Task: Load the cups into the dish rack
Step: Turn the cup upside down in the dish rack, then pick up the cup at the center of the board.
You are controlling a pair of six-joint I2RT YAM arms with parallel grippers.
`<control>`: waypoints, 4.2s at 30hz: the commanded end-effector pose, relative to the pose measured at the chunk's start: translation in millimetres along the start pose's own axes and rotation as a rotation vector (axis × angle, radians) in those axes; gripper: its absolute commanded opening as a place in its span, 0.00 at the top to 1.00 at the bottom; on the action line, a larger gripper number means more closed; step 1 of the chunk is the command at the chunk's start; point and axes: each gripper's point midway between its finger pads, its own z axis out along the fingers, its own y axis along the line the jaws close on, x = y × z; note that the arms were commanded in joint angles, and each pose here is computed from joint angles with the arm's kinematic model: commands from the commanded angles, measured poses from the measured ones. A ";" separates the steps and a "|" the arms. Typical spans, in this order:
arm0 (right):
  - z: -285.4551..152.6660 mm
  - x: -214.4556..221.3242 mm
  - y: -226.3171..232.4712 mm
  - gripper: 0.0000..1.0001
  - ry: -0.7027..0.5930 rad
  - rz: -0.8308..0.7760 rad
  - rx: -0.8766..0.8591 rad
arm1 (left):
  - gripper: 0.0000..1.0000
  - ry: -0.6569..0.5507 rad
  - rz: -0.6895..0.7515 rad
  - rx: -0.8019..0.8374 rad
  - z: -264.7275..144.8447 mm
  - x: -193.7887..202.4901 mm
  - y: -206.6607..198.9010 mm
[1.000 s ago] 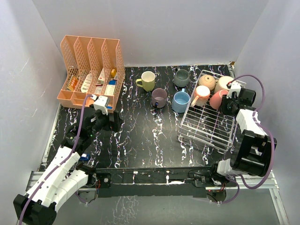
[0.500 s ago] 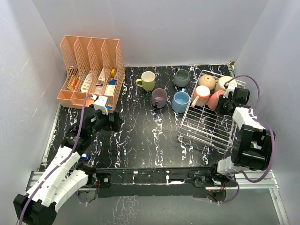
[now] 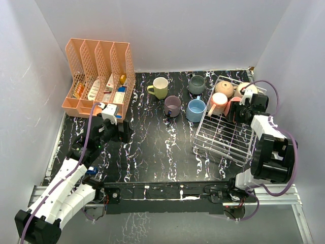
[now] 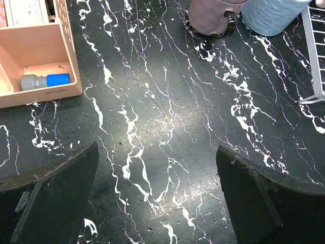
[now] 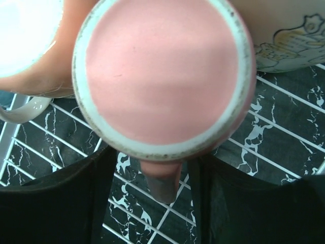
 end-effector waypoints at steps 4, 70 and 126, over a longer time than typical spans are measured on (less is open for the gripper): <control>-25.8 -54.2 24.1 0.32 -0.187 -0.137 -0.093 | 0.03 -0.007 0.009 -0.010 0.3 -1.2 2.4; -19.7 -51.4 40.4 0.90 -0.106 -0.287 -0.027 | 0.03 0.001 0.013 -0.012 1.5 0.9 3.1; -78.3 -80.0 199.8 0.80 -0.245 -0.657 -0.555 | 0.03 0.038 0.010 -0.031 12.1 9.9 7.8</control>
